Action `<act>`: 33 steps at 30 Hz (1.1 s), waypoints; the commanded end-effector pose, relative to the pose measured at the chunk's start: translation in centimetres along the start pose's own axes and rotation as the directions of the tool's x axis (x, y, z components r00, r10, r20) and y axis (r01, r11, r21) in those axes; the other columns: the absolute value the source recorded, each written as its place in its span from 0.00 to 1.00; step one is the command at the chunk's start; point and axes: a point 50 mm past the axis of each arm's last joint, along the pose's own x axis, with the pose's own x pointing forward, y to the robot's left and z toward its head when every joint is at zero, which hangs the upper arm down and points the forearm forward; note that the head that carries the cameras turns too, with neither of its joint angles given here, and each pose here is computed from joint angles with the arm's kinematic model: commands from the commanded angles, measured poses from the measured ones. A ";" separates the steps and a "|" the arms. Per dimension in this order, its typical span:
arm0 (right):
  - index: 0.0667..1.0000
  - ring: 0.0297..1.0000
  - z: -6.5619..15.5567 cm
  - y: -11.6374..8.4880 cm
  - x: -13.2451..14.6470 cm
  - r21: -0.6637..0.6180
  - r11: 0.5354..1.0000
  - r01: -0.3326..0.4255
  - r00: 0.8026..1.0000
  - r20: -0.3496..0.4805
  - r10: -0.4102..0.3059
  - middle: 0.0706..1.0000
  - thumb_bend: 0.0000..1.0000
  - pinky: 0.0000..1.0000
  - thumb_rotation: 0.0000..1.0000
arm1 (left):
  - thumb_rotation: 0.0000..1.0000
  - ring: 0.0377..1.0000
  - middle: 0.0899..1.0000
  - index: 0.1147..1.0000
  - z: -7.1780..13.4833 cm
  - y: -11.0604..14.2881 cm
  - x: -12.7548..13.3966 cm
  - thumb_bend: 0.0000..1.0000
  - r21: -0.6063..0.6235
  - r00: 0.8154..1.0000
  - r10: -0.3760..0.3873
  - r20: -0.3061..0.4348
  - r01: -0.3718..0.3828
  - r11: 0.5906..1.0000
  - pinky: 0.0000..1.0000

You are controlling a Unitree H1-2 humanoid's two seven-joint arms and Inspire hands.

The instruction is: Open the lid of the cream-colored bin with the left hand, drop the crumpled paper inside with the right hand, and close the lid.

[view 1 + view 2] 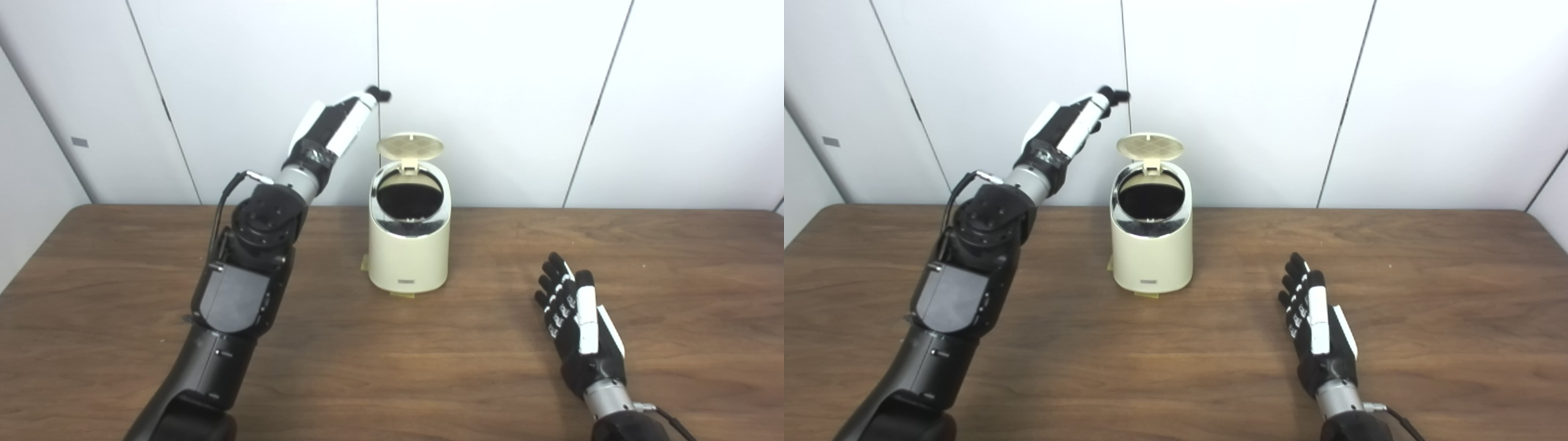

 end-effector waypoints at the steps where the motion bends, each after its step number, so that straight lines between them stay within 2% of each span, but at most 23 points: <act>1: 1.00 1.00 0.4 0.3 0.6 -0.008 1.000 0.005 1.000 0.031 -0.004 0.98 0.64 1.00 1.00 | 1.00 0.94 0.88 0.76 3.0 1.5 1.1 0.37 0.137 0.992 0.047 0.116 -0.063 0.988 0.91; 4: 1.00 1.00 0.4 0.2 0.8 -0.016 1.000 0.015 0.999 0.029 -0.015 0.98 0.65 1.00 1.00 | 0.96 0.93 0.89 0.72 2.8 1.0 0.8 0.40 0.214 0.992 0.026 0.121 -0.052 0.975 0.84; 9: 1.00 1.00 0.4 0.1 1.0 -0.026 0.999 0.030 0.999 0.028 -0.029 0.98 0.65 1.00 1.00 | 0.93 0.96 0.93 0.64 2.7 0.5 0.5 0.50 0.311 0.990 -0.005 0.141 -0.039 0.950 0.89; 12: 1.00 1.00 0.4 0.1 1.1 -0.032 0.999 0.037 0.999 0.025 -0.036 0.98 0.63 1.00 1.00 | 0.99 0.95 0.91 0.59 2.8 0.4 0.3 0.52 0.453 0.982 -0.033 0.185 -0.056 0.890 0.86; 16: 1.00 1.00 0.3 0.1 1.1 -0.050 0.998 0.039 0.999 0.022 -0.038 0.97 0.63 1.00 1.00 | 1.00 0.94 0.89 0.55 3.0 0.2 -0.1 0.52 0.594 0.973 -0.065 0.220 -0.081 0.800 0.85; 23: 1.00 1.00 0.4 0.1 1.1 -0.026 0.998 0.054 0.999 0.001 -0.054 0.97 0.64 1.00 1.00 | 1.00 0.93 0.88 0.55 3.0 0.1 -0.8 0.55 0.659 0.966 -0.090 0.241 -0.094 0.746 0.87; 28: 1.00 1.00 0.3 0.0 1.1 -0.037 0.997 0.069 0.998 -0.006 -0.069 0.97 0.63 1.00 1.00 | 1.00 0.93 0.86 0.56 2.9 -0.4 -1.5 0.53 0.748 0.963 -0.121 0.239 -0.104 0.655 0.88; 33: 1.00 1.00 0.4 -0.2 1.0 -0.063 0.995 0.078 0.997 0.009 -0.078 0.96 0.62 1.00 1.00 | 1.00 0.93 0.85 0.58 1.7 -1.2 -2.2 0.50 0.783 0.961 -0.159 0.226 -0.082 0.616 0.91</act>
